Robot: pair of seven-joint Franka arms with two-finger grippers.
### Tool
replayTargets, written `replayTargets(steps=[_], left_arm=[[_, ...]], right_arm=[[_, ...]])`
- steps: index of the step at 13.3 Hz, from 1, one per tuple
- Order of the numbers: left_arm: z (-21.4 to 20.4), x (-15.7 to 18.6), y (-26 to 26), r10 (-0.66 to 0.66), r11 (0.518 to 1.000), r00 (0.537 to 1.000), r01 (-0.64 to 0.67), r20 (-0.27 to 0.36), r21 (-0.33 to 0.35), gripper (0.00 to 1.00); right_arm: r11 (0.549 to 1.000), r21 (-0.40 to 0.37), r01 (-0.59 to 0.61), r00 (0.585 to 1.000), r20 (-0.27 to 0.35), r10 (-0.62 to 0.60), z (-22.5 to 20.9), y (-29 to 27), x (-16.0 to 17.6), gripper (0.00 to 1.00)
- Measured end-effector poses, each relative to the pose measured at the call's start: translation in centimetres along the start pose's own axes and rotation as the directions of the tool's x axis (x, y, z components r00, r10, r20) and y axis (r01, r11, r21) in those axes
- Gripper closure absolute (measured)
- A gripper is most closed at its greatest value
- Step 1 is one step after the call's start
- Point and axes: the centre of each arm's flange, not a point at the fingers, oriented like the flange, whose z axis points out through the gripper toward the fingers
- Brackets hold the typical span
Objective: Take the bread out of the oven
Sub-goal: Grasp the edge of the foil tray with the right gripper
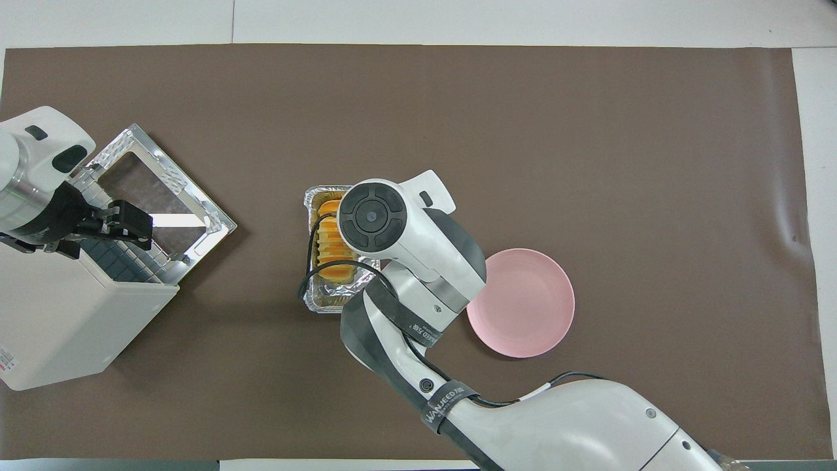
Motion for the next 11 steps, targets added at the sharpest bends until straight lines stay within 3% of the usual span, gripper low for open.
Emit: replayTargets(steps=[5,9,10,11], left_arm=[[-2.6,-0.5,0.4,0.014,1.000,0.999,-0.015,-0.033,-0.009,0.00],[-3.3,-0.7,0.3,0.015,1.000,0.999,-0.015,-0.036,-0.010,0.00],[-3.3,-0.7,0.3,0.014,1.000,0.999,-0.014,-0.036,-0.010,0.00],[-3.3,-0.7,0.3,0.013,1.000,0.999,-0.014,-0.036,-0.011,0.00]], right_arm=[[0.982,0.004,0.189,0.982,0.013,-0.189,2.8,-0.8,-0.8,0.00],[0.968,0.006,0.252,0.968,0.017,-0.252,3.8,-0.8,-1.3,0.00],[0.967,0.006,0.254,0.967,0.023,-0.254,3.9,-0.8,-1.4,0.04],[0.968,0.011,0.249,0.968,0.033,-0.249,4.1,-0.7,-1.5,0.18]])
